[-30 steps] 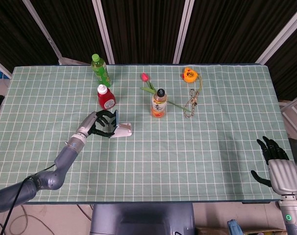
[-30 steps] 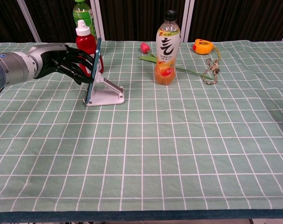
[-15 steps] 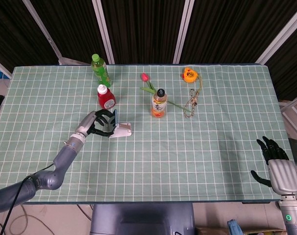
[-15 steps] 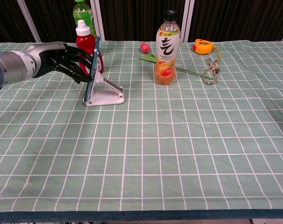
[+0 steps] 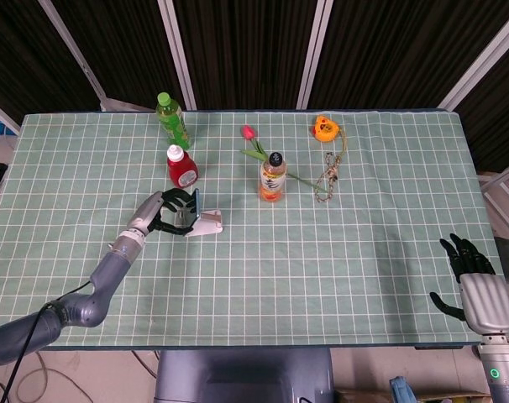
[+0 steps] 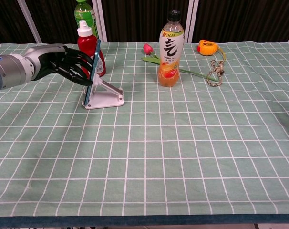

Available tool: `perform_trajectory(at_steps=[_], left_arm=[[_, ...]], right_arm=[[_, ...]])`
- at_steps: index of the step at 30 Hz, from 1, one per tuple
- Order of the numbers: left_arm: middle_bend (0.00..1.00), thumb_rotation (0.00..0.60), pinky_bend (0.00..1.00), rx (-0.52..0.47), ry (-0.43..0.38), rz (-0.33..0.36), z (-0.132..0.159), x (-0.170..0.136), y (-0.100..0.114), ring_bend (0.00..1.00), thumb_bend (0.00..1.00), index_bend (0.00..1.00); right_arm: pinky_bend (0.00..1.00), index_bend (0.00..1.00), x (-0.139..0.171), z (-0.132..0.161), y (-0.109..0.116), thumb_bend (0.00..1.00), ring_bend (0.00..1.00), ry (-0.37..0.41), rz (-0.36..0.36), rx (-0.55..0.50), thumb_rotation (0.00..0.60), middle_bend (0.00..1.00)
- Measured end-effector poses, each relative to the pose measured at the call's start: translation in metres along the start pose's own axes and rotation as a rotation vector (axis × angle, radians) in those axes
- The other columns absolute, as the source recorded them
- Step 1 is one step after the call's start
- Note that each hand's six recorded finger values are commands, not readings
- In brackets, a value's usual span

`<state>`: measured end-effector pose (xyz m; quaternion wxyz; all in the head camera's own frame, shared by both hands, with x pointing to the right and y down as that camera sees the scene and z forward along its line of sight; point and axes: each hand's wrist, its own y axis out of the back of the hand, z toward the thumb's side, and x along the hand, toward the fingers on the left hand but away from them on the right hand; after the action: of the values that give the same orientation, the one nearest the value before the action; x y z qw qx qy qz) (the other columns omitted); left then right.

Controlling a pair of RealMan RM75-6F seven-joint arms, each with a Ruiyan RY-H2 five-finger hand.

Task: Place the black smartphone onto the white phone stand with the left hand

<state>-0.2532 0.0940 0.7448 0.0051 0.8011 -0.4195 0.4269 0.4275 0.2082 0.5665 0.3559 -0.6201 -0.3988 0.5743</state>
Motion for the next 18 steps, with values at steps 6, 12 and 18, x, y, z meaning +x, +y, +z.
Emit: perform_trajectory(at_steps=[6,12,18], left_arm=[[0.34,0.6,0.23,0.008,0.004,-0.005,-0.0019,-0.0022,-0.0002,0.17,0.27,0.37],[0.23,0.6,0.18,0.013,0.002,-0.001,-0.002,-0.0045,0.0027,0.1,0.27,0.3],[0.16,0.6,0.14,0.019,0.007,0.003,-0.0037,-0.0065,0.0063,0.05,0.26,0.21]], right_arm=[[0.19,0.11,0.0002,0.0,0.0001,0.32,0.0,0.001,0.0,-0.001,0.6,0.02],[0.19,0.11,0.0002,0.0001,0.0001,0.32,0.0,0.002,0.0,-0.002,0.6,0.02],[0.19,0.11,0.0003,0.0,0.0002,0.32,0.0,0.003,0.0,-0.004,0.6,0.02]])
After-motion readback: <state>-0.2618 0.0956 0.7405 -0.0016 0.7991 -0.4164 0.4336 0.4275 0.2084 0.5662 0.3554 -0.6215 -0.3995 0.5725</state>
